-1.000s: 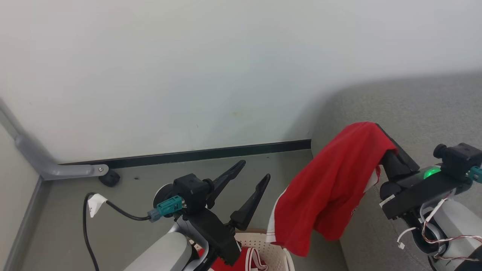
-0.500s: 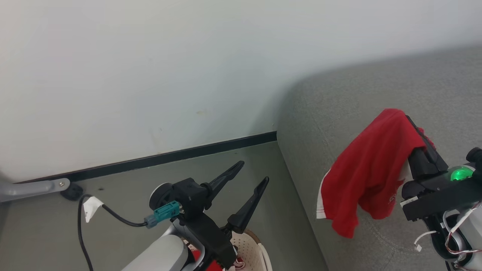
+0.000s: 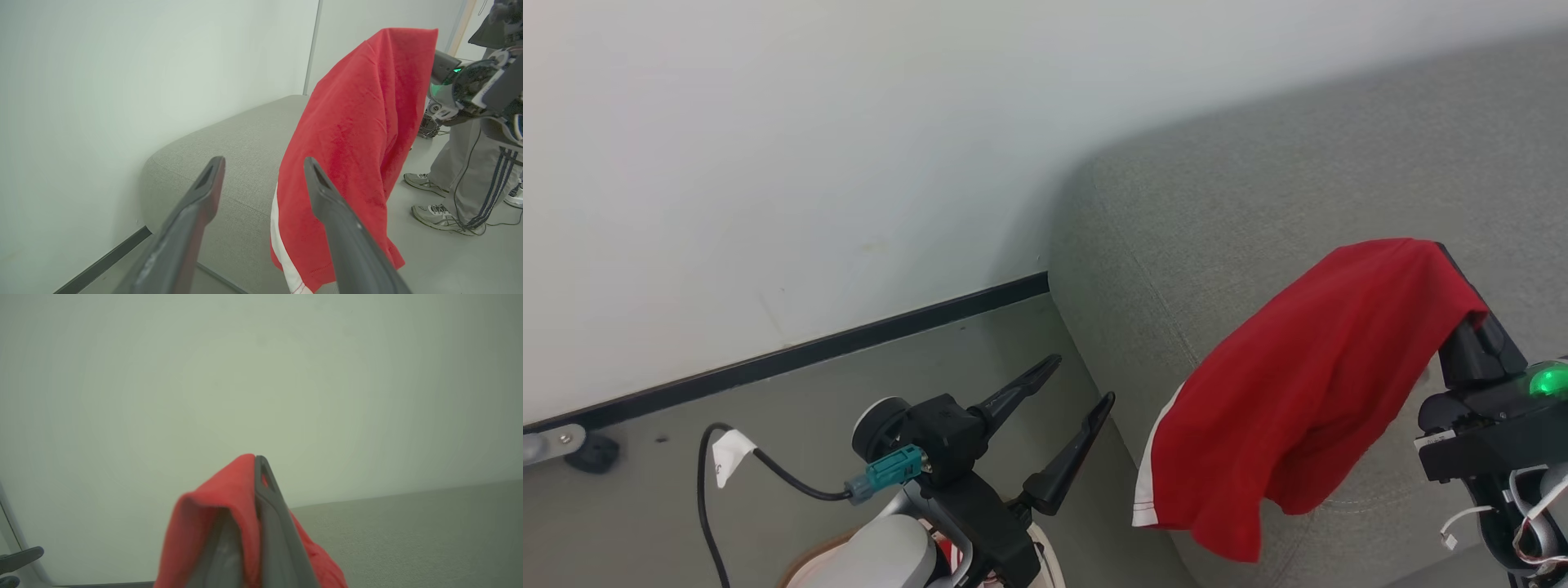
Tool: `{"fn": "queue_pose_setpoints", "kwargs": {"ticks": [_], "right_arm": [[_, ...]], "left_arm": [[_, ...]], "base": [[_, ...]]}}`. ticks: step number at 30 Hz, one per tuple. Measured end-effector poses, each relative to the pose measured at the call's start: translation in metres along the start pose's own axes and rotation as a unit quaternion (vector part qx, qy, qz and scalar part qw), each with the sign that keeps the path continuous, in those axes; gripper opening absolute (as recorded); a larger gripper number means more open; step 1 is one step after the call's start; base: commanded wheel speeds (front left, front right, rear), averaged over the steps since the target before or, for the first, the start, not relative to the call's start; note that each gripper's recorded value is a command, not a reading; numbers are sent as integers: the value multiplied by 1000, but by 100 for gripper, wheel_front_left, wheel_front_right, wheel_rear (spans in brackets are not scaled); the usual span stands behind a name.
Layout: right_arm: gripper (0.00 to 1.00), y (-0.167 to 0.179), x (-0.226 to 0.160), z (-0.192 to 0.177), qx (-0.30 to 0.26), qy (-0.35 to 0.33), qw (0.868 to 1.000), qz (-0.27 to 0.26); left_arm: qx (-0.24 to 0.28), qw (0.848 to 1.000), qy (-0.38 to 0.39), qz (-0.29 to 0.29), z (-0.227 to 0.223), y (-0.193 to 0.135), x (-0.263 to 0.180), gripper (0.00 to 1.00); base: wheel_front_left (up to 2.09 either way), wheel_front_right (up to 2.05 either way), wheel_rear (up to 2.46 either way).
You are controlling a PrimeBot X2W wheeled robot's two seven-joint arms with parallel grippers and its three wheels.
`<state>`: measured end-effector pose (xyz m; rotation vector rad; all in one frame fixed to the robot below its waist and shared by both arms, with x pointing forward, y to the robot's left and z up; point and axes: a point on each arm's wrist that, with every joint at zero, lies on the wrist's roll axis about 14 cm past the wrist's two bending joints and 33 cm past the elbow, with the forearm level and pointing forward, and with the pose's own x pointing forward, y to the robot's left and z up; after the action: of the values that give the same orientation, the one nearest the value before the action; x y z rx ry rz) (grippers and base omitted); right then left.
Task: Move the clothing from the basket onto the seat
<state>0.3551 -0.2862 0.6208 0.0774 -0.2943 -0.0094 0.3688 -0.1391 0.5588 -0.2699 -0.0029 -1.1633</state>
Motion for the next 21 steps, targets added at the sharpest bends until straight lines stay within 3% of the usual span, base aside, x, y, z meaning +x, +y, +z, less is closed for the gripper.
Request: {"fn": "queue_pose_setpoints", "kwargs": {"ticks": [11, 21], "right_arm": [[0, -30, -25, 11, -16, -8, 999, -51], [0, -39, -28, 15, -22, -15, 998, -64]], "left_arm": [[-11, 999, 9, -35, -11, -18, 15, 100], [-19, 999, 13, -41, -17, -19, 17, 100]], "base": [[0, 0, 0], [0, 0, 0]]}}
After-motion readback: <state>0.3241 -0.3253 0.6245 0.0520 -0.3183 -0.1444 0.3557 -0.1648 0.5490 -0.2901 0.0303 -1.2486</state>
